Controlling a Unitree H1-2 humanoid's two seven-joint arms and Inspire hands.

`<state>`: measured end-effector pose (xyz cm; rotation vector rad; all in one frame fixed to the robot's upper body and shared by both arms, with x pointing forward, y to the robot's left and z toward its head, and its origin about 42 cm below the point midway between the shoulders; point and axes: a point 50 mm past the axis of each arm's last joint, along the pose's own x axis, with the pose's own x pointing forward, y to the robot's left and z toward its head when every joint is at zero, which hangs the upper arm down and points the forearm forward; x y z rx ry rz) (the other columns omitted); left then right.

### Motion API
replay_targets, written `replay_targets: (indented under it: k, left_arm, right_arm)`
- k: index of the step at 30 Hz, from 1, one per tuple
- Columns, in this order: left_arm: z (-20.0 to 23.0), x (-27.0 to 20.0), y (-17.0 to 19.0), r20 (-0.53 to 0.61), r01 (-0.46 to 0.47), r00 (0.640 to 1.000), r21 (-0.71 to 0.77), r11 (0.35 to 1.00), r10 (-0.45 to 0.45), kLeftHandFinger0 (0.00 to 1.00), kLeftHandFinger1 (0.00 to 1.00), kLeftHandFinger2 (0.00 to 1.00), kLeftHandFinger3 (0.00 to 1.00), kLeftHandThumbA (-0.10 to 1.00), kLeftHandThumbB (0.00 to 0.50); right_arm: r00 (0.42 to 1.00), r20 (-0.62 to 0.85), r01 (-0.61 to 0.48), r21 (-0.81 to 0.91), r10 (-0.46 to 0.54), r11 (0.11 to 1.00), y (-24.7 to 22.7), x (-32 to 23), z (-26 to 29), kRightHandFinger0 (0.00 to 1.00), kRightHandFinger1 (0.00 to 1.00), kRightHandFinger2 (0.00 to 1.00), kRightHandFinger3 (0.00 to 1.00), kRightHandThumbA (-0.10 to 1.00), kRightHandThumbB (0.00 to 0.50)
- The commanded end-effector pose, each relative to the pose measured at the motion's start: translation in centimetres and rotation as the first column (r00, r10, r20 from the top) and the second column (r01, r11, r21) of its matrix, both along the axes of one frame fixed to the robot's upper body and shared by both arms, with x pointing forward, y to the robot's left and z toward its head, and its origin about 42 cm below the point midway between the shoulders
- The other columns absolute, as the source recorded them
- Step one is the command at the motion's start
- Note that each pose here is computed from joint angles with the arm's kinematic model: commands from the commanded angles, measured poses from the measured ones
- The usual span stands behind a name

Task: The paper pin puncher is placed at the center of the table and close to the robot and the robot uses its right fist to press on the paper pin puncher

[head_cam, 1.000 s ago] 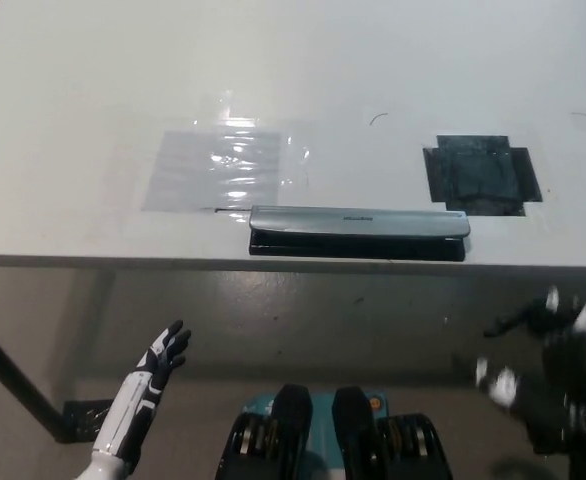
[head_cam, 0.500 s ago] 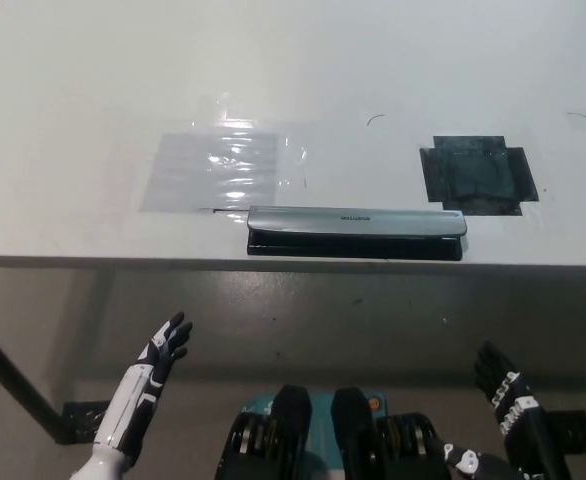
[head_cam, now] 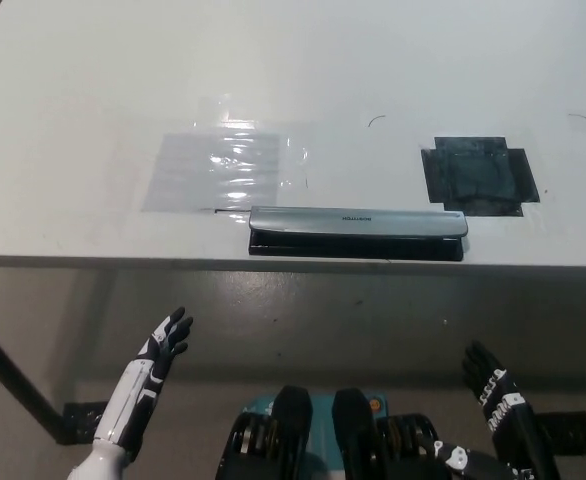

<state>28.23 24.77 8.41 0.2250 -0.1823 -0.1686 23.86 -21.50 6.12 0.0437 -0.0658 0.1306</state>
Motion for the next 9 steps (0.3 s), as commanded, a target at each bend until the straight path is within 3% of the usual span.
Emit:
replay_targets:
  k: [1,9]
  left_arm:
    - [1.04,0.42,0.30,0.059,0.026,0.998,0.011,1.000,-0.027,1.00,1.00,1.00,1.00,1.00,0.219]
    - [0.93,0.36,0.26,0.053,0.033,0.998,0.012,0.999,-0.034,1.00,1.00,1.00,1.00,1.00,0.219]
  right_arm:
    - [0.997,0.069,-0.016,-0.004,0.016,1.000,0.30,0.59,0.80,1.00,1.00,1.00,1.00,1.00,0.276]
    - [0.997,0.076,-0.017,-0.012,0.017,1.000,0.48,0.69,0.91,1.00,1.00,1.00,1.00,1.00,0.257]
